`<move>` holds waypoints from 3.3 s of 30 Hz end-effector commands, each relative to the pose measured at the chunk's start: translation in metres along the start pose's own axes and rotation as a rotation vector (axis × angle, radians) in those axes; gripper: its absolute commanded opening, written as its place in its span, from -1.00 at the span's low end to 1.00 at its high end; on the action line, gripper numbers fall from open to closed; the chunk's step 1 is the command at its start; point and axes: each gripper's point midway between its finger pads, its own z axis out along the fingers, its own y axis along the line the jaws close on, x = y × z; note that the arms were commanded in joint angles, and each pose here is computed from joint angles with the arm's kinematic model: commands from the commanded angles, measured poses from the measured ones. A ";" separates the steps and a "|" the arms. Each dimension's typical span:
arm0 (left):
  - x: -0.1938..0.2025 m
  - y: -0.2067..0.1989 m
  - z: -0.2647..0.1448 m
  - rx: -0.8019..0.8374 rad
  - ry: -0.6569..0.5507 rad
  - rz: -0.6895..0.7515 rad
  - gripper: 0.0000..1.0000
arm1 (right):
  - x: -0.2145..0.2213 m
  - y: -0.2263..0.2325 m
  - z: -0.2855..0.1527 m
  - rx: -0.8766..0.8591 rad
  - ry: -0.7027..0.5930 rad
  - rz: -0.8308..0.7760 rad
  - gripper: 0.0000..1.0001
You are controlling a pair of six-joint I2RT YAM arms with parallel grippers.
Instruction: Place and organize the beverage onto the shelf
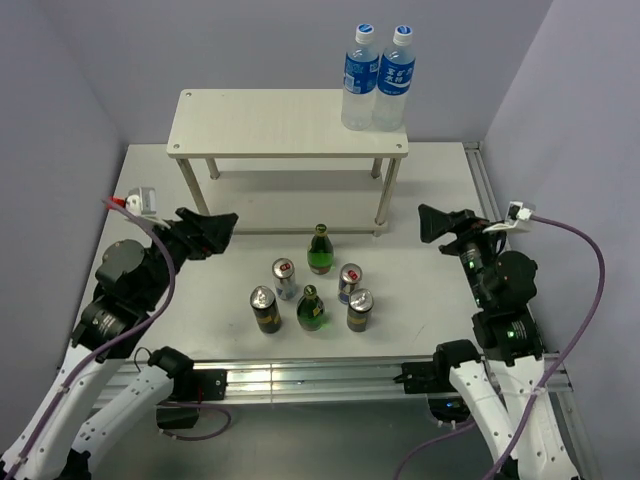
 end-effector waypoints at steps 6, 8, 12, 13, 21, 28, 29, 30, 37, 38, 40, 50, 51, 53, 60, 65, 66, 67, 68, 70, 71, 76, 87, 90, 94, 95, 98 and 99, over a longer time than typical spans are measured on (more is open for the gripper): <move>0.081 0.016 -0.013 -0.080 0.175 -0.062 0.89 | 0.005 0.042 -0.063 -0.205 0.047 0.109 1.00; 0.102 0.019 -0.015 -0.172 0.186 -0.039 0.91 | 0.016 0.024 -0.059 -0.100 0.112 0.090 1.00; 0.123 -0.038 -0.025 -0.269 0.114 0.155 0.95 | 0.024 -0.017 -0.050 0.131 0.144 0.035 1.00; 0.133 -0.069 -0.043 -0.213 0.095 0.125 0.96 | 0.023 -0.019 -0.050 0.136 0.138 0.031 1.00; 0.223 -0.114 -0.073 -0.221 0.176 0.384 0.99 | 0.043 -0.029 -0.050 0.139 0.177 0.010 1.00; 0.274 -0.093 -0.087 -0.227 0.227 0.363 0.99 | 0.060 -0.038 -0.049 0.144 0.202 0.004 1.00; 0.284 -0.077 -0.087 -0.230 0.229 0.397 0.99 | 0.063 -0.038 -0.049 0.141 0.209 0.005 1.00; 0.293 -0.079 -0.084 -0.221 0.251 0.365 0.99 | 0.065 -0.039 -0.048 0.140 0.210 0.008 1.00; 0.328 -0.050 -0.058 -0.140 0.320 0.369 0.98 | 0.072 -0.043 -0.048 0.144 0.220 0.007 1.00; 0.331 -0.048 -0.056 -0.142 0.320 0.365 0.99 | 0.073 -0.043 -0.048 0.143 0.222 0.009 1.00; 0.336 -0.035 -0.049 -0.151 0.332 0.410 0.99 | 0.073 -0.043 -0.048 0.141 0.224 0.009 1.00; 0.361 -0.022 -0.012 -0.153 0.305 0.379 0.97 | 0.081 -0.046 -0.045 0.144 0.235 0.015 0.99; 0.362 -0.022 -0.010 -0.150 0.304 0.379 0.97 | 0.081 -0.046 -0.045 0.143 0.234 0.014 0.99; 0.370 -0.012 -0.006 -0.161 0.313 0.401 0.97 | 0.082 -0.047 -0.044 0.147 0.237 0.015 0.99; 0.388 0.007 0.014 -0.226 0.303 0.460 0.96 | 0.083 -0.047 -0.044 0.142 0.240 0.009 0.99; 0.389 0.017 0.023 -0.245 0.286 0.489 0.96 | 0.083 -0.045 -0.044 0.129 0.237 0.010 0.99; 0.387 0.020 0.025 -0.260 0.272 0.486 0.95 | 0.085 -0.046 -0.044 0.130 0.242 0.008 0.99; 0.387 0.023 0.026 -0.265 0.271 0.490 0.95 | 0.084 -0.045 -0.044 0.128 0.240 0.007 0.99; 0.387 0.022 0.029 -0.259 0.267 0.490 0.95 | 0.084 -0.045 -0.044 0.126 0.239 0.007 0.99; 0.386 0.027 0.032 -0.276 0.260 0.498 0.95 | 0.085 -0.045 -0.044 0.127 0.242 0.007 0.99; 0.386 0.027 0.033 -0.278 0.256 0.503 0.95 | 0.084 -0.045 -0.044 0.126 0.241 0.006 0.99; 0.380 0.028 0.035 -0.294 0.220 0.490 0.95 | 0.090 -0.046 -0.042 0.124 0.255 0.006 0.99; 0.356 0.027 0.042 -0.321 0.093 0.491 0.96 | 0.093 -0.046 -0.039 0.118 0.270 -0.001 0.98; 0.358 0.031 0.045 -0.328 0.085 0.499 0.92 | 0.093 -0.046 -0.039 0.117 0.273 -0.003 0.98; 0.357 0.038 0.054 -0.341 0.074 0.498 0.66 | 0.096 -0.043 -0.040 0.097 0.287 -0.003 0.97; 0.356 0.038 0.056 -0.338 0.070 0.490 0.55 | 0.097 -0.043 -0.040 0.100 0.291 -0.001 0.97; 0.357 0.043 0.061 -0.351 0.072 0.503 -0.01 | 0.096 -0.043 -0.040 0.100 0.289 -0.003 0.97; 0.357 0.044 0.061 -0.357 0.072 0.510 -0.19 | 0.095 -0.042 -0.040 0.099 0.288 -0.001 0.97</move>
